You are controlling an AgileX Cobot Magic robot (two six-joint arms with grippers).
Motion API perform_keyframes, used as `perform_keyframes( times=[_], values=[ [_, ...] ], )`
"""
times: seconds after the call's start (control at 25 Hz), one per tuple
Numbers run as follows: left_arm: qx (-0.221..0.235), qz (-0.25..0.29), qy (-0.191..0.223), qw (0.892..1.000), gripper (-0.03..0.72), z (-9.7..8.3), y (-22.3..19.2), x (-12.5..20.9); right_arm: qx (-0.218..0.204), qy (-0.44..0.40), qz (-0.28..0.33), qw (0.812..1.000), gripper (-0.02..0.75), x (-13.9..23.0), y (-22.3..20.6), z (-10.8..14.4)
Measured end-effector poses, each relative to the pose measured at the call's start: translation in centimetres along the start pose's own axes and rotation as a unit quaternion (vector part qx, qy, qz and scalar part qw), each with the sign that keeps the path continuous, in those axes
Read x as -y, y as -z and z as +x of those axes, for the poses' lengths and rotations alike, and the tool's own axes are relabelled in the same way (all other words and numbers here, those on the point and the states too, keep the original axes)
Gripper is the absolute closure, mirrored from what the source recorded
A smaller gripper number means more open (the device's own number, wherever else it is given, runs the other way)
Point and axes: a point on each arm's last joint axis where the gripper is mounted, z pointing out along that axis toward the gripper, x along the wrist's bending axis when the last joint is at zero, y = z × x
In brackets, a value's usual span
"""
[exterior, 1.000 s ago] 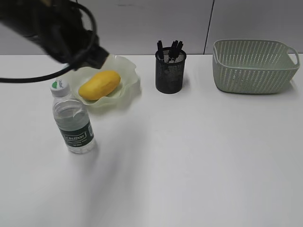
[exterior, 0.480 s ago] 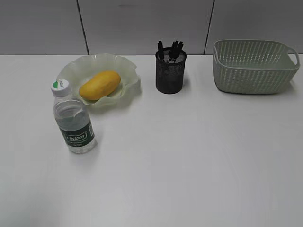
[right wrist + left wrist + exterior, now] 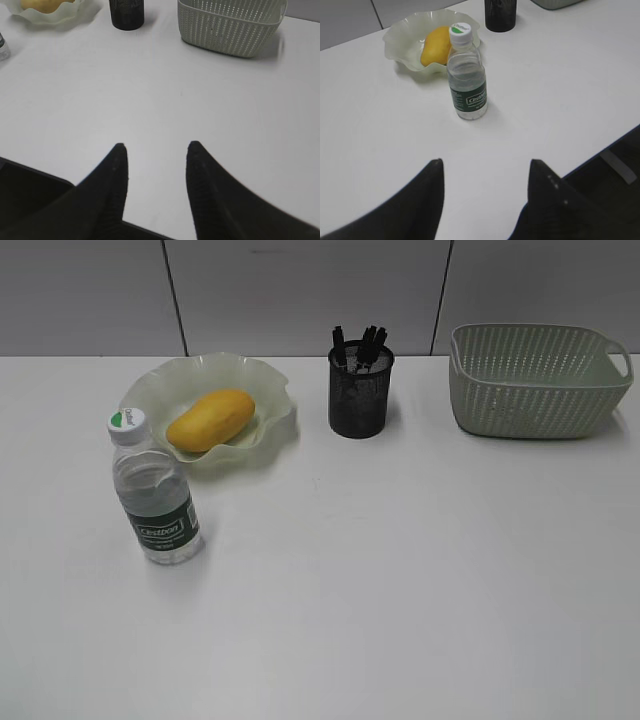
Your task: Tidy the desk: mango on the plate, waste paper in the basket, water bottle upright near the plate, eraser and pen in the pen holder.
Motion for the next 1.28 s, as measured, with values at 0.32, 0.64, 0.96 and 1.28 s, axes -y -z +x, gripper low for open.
perform_keyframes(
  times=[0.32, 0.64, 0.96, 1.28],
  values=[
    [0.0, -0.001, 0.0, 1.0, 0.356, 0.0, 0.0, 0.0, 0.0, 0.0, 0.0, 1.0, 0.416, 0.0, 0.0, 0.0],
    [-0.058, -0.003, 0.031, 0.998, 0.378, 0.0, 0.2, 0.1, 0.067, -0.032, 0.0, 0.997, 0.416, 0.0, 0.1, 0.1],
    [-0.213, -0.024, 0.107, 0.971, 0.378, -0.5, 1.1, 0.6, 0.161, -0.077, 0.001, 0.984, 0.416, 0.1, 0.1, 0.3],
    [-0.216, -0.024, 0.109, 0.97, 0.378, -0.5, 1.1, 0.7, 0.16, -0.079, 0.0, 0.984, 0.416, 0.1, 0.1, 0.3]
  ],
)
